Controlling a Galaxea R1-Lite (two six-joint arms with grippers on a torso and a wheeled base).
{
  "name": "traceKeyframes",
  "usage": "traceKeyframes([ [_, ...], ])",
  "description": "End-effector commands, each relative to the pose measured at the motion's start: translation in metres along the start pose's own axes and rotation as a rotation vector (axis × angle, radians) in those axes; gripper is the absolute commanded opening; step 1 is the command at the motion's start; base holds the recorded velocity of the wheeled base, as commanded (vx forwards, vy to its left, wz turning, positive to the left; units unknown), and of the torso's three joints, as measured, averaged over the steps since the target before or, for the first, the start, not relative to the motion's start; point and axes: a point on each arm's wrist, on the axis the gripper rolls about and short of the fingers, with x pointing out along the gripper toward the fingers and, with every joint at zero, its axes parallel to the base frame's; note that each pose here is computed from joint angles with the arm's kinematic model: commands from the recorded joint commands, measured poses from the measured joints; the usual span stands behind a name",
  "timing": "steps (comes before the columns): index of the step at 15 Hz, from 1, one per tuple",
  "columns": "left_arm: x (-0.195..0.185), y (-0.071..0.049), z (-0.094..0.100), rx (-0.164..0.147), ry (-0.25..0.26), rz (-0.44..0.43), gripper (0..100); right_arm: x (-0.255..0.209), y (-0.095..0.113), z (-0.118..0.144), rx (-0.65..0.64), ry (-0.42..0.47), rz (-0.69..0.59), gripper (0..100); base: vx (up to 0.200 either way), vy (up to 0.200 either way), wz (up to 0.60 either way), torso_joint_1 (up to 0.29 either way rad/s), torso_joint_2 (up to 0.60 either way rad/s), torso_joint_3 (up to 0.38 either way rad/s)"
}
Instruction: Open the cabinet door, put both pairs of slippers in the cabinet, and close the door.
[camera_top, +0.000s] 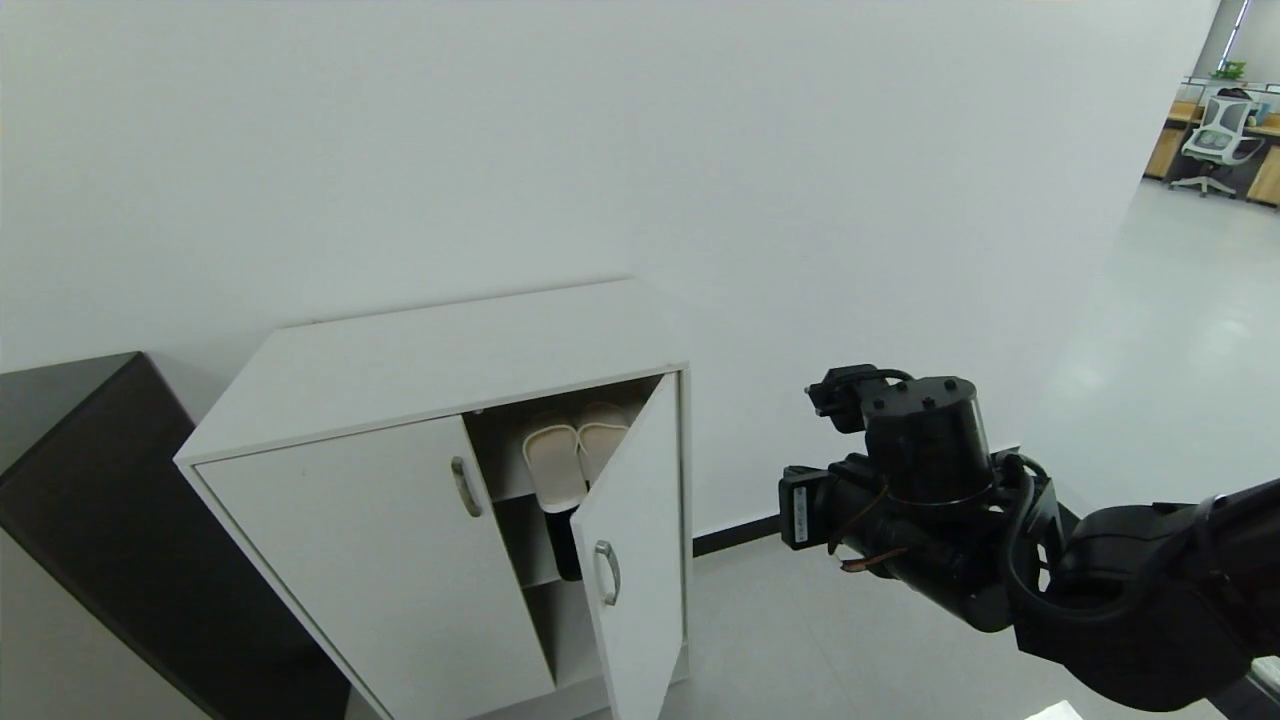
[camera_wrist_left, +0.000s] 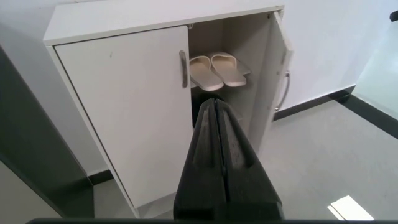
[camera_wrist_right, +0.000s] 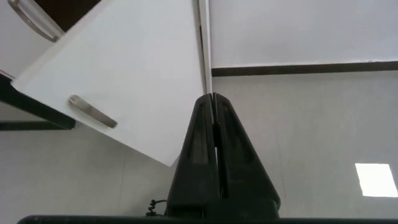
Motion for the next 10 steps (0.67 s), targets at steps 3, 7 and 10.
traceKeyframes([
  [3,0.0000,0.0000,0.0000,0.000,0.000,0.001,0,-0.0001,-0.0001,-0.0013,-0.010,0.004,0.000,0,0.000,0.000,0.00,0.000,0.00,0.000],
  [7,0.0000,0.0000,0.0000,0.000,0.000,0.001,0,0.0008,-0.0007,-0.0027,-0.014,0.008,-0.002,0,0.000,0.000,0.00,0.000,0.00,0.000],
  [10,0.0000,0.0000,0.0000,0.000,0.000,0.001,0,0.0011,-0.0008,-0.0059,-0.020,0.020,-0.002,0,0.000,0.000,0.60,0.001,0.00,0.001],
])
